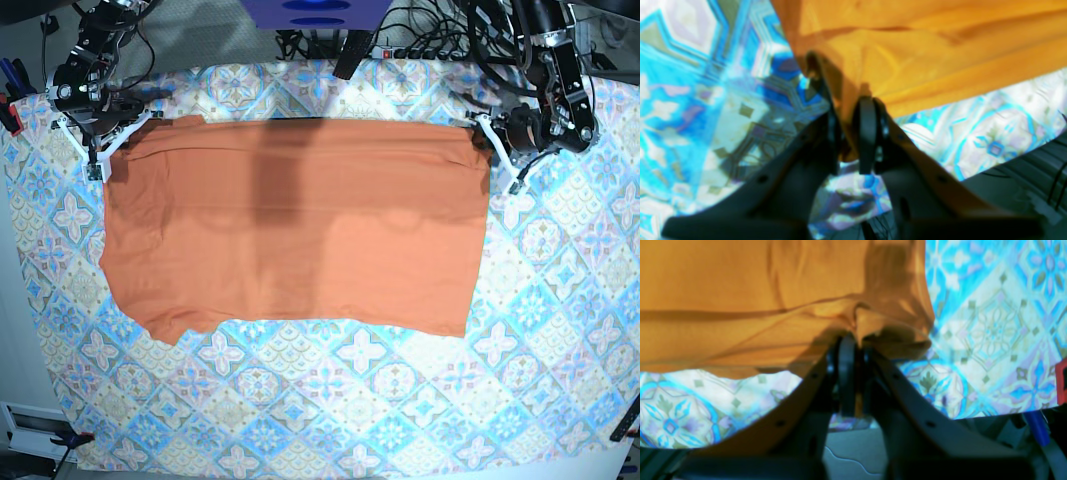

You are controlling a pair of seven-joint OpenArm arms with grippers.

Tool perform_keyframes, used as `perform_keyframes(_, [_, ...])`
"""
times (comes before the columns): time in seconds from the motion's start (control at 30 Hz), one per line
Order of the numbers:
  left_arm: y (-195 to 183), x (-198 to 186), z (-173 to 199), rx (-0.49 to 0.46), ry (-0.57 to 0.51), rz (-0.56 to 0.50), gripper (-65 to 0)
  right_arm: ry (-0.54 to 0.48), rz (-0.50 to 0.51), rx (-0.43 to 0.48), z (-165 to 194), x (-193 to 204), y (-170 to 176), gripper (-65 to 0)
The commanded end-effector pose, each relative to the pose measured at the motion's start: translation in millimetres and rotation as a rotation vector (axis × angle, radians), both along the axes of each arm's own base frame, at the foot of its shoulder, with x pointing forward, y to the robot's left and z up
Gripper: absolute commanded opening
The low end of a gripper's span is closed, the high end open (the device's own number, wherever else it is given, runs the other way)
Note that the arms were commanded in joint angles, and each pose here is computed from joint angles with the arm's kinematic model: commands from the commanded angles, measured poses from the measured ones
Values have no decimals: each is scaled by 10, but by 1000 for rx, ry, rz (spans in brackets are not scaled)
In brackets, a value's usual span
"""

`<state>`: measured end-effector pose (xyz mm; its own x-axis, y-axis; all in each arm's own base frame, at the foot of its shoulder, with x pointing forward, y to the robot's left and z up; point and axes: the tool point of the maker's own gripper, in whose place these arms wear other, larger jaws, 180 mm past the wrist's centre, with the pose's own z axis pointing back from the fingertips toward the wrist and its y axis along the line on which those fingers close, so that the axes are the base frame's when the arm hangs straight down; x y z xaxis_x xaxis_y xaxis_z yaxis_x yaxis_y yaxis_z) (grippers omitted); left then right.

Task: Fold the T-shirt properly
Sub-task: 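Lift the shoulder edges and pull them toward the robot with both grippers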

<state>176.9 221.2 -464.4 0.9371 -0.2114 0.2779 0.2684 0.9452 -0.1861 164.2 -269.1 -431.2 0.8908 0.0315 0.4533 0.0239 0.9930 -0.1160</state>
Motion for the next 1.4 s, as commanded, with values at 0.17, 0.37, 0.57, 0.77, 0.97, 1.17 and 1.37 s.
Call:
perform_keyframes(0.17, [56, 175, -48, -24, -1, 29, -573, -35, -1, -26, 100, 125, -73, -650])
perform_keyframes(0.37, [60, 309, 12, -21, -22, 26, -572, -61, 0, -27, 148, 237, -70, -650])
perform_keyframes(0.57, [66, 443, 79, -17, -41, 22, -571, -90, 26, -22, 191, 407, 1, -650])
perform_keyframes(0.77, [84, 607, 154, 10, -48, 5, -570, -111, 58, -8, 210, 566, 107, -650])
perform_keyframes(0.97, [61, 672, 133, 84, -31, -52, -569, -56, 45, 5, 7, 631, 76, -650])
perform_keyframes(1.17, [10, 754, 143, 102, -38, -51, -569, -63, 55, -57, 35, 714, -9, -650])
perform_keyframes(1.37, [27, 826, 174, 123, -45, -51, -569, -69, 57, -56, 46, 743, -3, -650])
